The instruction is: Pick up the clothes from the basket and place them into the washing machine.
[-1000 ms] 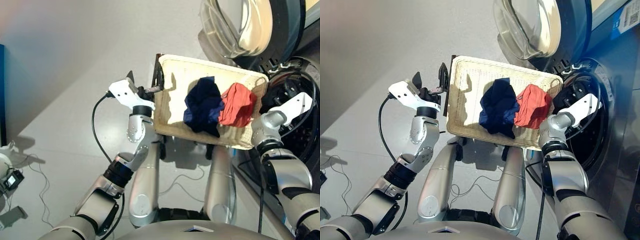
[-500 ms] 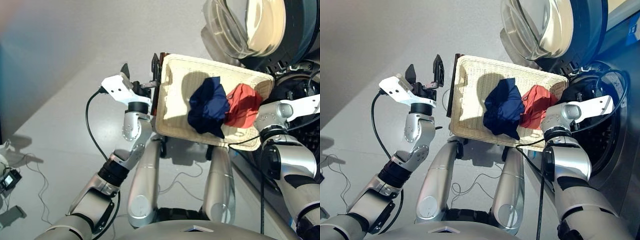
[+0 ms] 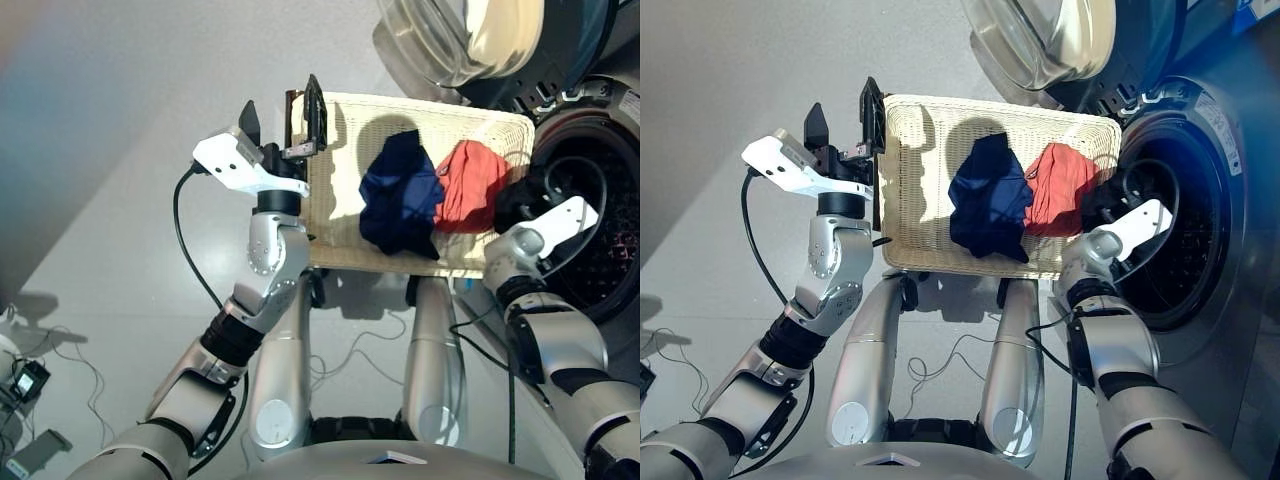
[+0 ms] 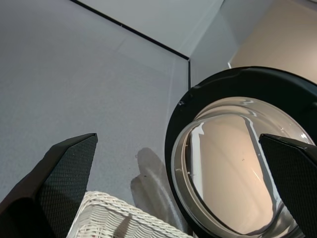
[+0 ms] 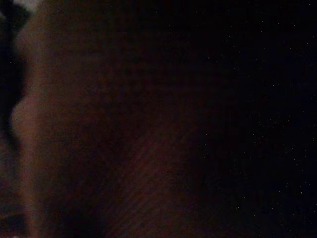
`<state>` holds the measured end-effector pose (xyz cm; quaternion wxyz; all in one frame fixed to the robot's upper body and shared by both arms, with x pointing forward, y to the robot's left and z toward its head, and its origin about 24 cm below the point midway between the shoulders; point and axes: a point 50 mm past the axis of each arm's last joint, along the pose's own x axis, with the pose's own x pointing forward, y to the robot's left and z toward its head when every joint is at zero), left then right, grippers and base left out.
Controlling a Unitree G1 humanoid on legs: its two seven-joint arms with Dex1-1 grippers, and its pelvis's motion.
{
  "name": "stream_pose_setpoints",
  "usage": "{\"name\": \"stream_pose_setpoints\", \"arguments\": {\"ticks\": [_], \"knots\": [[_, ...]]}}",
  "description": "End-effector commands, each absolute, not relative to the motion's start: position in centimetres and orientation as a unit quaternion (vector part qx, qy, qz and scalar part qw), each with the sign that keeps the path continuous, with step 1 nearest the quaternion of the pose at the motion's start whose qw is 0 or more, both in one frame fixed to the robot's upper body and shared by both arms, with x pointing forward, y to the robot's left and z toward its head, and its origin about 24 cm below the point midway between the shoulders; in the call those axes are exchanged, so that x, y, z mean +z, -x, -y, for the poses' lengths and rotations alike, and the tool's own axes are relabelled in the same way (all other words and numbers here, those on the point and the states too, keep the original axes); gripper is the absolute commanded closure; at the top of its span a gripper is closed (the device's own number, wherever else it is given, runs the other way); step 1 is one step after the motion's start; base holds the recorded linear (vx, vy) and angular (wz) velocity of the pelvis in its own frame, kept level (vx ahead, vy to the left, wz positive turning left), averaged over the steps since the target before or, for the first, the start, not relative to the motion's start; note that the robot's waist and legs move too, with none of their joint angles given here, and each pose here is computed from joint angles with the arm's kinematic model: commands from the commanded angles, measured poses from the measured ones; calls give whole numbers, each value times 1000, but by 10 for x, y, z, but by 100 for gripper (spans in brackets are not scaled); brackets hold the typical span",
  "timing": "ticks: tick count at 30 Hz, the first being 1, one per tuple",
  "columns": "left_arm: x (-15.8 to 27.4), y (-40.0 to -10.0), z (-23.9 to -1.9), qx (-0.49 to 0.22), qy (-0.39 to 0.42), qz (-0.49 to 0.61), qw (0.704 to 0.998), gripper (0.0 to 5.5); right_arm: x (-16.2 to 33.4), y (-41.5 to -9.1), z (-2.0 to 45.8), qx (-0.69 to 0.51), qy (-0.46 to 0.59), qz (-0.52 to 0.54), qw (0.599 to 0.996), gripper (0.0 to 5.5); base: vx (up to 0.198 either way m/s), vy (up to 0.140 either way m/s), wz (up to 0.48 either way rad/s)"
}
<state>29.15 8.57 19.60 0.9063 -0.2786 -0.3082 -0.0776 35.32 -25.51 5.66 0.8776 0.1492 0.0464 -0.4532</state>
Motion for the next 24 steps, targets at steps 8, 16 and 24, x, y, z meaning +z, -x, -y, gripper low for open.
{"name": "stream_pose_setpoints", "arguments": {"ticks": [8,16,24], "knots": [[227,-275,-94,-75,308,399,861,0,76,-350,271,-508,-180,13,842,550,0,0,0],[228,-272,-101,-78,299,406,860,0,102,-319,354,-610,-192,61,766,550,0,0,0],[228,-269,-107,-80,297,407,860,0,117,-301,386,-639,-201,95,736,550,0,0,0]]}}
